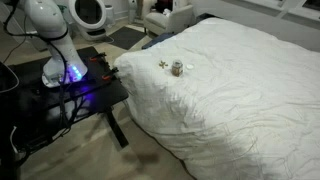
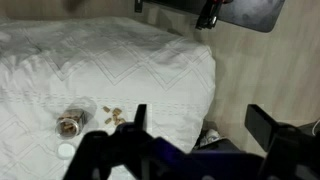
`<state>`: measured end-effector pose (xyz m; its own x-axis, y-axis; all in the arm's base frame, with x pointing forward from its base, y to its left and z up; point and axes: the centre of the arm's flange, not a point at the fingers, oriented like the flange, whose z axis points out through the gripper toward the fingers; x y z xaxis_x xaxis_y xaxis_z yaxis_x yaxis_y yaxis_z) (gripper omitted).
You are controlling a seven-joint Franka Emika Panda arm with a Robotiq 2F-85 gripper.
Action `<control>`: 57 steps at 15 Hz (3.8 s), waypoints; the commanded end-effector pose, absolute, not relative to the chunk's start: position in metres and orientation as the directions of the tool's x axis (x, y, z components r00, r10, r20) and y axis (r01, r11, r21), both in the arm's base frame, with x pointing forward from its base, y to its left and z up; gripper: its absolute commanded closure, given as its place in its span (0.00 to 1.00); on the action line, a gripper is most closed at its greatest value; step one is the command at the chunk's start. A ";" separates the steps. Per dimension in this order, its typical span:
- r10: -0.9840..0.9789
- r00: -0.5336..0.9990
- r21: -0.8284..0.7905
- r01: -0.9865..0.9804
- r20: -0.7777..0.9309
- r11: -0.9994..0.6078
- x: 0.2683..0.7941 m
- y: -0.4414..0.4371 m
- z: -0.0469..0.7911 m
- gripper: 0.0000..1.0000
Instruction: Take the objects from the bed and put them in the bottle
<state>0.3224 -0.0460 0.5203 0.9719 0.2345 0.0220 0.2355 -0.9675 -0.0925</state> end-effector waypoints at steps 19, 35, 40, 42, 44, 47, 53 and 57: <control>0.141 0.984 -0.073 0.149 0.109 -0.986 0.428 -0.054 0.472 0.00; 0.103 0.989 0.066 0.096 0.108 -0.993 0.496 -0.106 0.368 0.00; 0.087 0.986 0.078 0.076 0.140 -0.994 0.519 -0.114 0.339 0.00; 0.083 0.986 0.088 0.070 0.145 -0.994 0.528 -0.115 0.326 0.00; 0.075 0.987 0.083 0.063 0.142 -0.995 0.538 -0.115 0.313 0.00; 0.056 0.989 0.068 0.047 0.133 -0.997 0.550 -0.116 0.290 0.00; 0.037 0.996 0.071 0.031 0.082 -0.997 0.566 -0.117 0.248 0.00; 0.046 0.998 0.043 0.044 0.038 -0.998 0.570 -0.109 0.222 0.00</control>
